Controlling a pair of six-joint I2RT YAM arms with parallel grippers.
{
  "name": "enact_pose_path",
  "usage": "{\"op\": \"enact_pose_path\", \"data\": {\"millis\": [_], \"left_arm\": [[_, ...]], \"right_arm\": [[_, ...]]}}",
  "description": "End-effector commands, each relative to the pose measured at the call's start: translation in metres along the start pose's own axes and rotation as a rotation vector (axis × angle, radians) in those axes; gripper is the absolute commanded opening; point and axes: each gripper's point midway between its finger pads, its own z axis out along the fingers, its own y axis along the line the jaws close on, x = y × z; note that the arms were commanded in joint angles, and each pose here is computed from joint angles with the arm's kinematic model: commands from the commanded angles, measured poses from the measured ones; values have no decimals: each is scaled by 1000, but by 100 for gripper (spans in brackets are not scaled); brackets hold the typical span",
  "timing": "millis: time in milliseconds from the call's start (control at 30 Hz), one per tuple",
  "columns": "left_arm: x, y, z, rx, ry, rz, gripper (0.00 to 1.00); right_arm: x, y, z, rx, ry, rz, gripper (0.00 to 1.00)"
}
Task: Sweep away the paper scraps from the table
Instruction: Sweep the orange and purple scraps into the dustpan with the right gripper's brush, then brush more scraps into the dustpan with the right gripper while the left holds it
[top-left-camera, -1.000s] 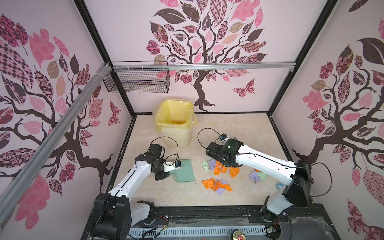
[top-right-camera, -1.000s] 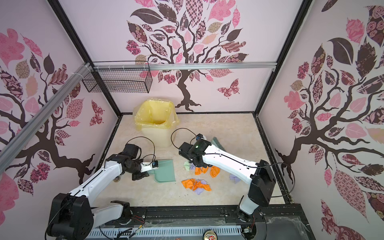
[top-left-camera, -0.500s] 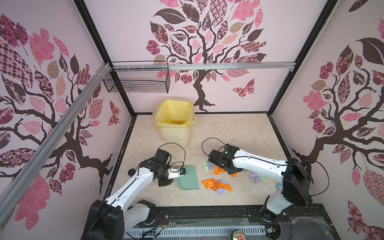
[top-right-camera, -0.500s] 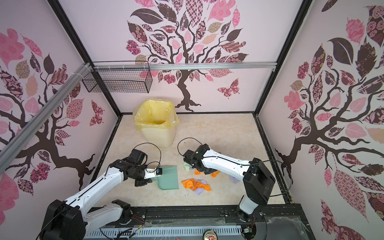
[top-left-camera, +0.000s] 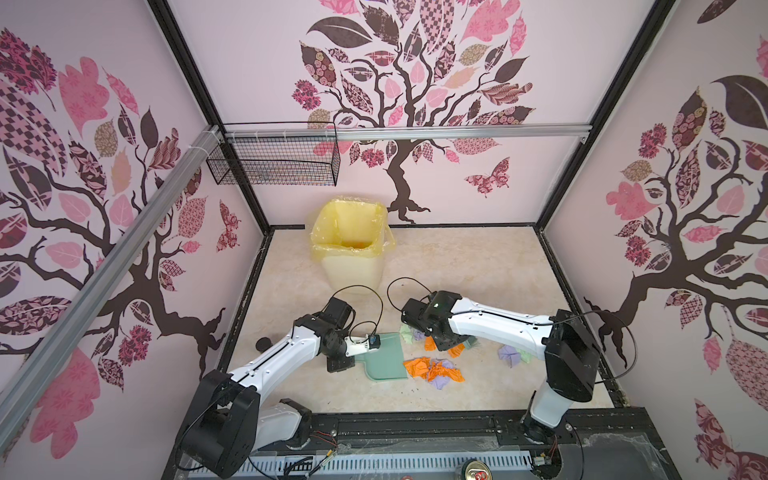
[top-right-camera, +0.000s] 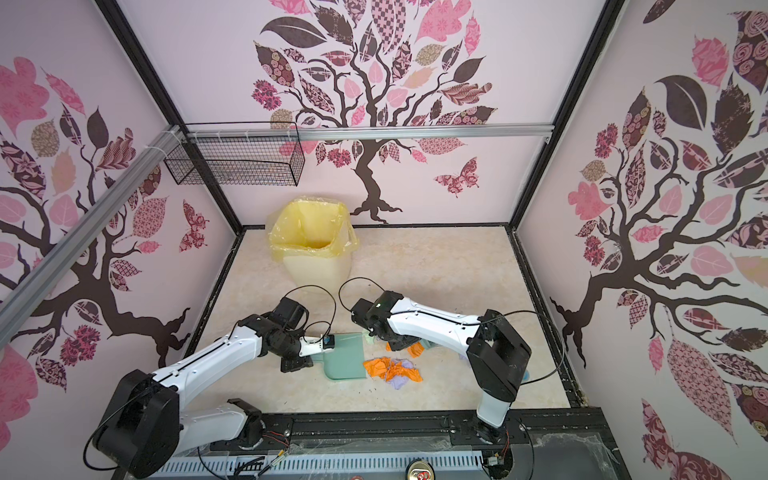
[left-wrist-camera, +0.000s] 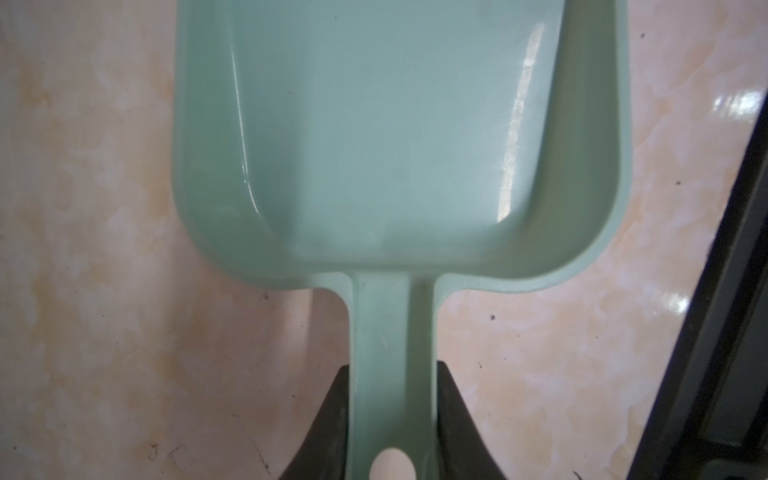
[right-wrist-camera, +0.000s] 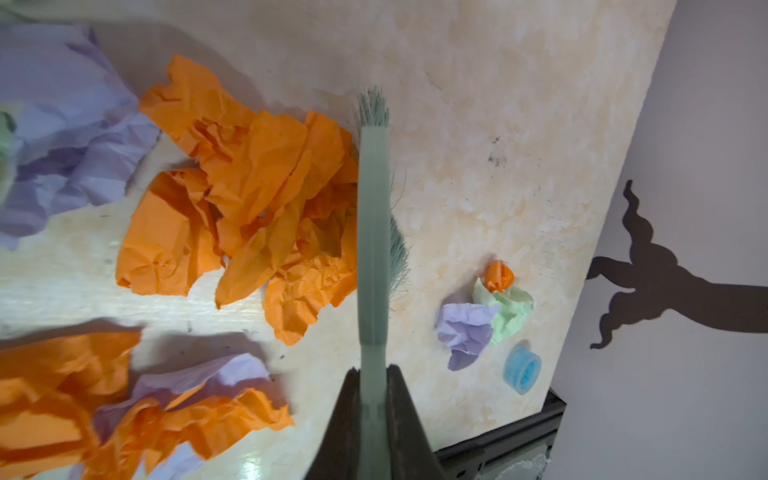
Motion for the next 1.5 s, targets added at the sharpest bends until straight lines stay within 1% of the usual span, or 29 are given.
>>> {"op": "enact_pose_path", "data": {"millis": [0,200,367,800,1000,1100,1200,1333,1467], "left_arm": [[-12,14,-4,-37,-14,-12,0],[-26,17,-4,-48,-17,3,0],[-38,19,-3,-54,-23,11,0],[-53,27,5,-45,-33,-5,0],[-52,26,10,-40,-22,-1,0],[-48,25,13,-41,-11,4,0],[-42,23,16,-45,3,11,0],[-37,14,15,-44,-7,22,0],[-28,7,11,-71,-10,59,0]], "right_arm": [[-6,27,-11,-91,-8,-13,0],[-12,44,-25,-143,-29,-29,0],[-16,61,-37,-228,-53,-21,0],[-22,76,-76,-403,-139,0,0],[-26,67,-98,-435,-185,14,0],[-24,50,-106,-412,-203,31,0],[-17,21,-109,-324,-205,61,0],[1,-18,-107,-202,-180,98,0],[22,-38,-99,-147,-138,126,0]]}}
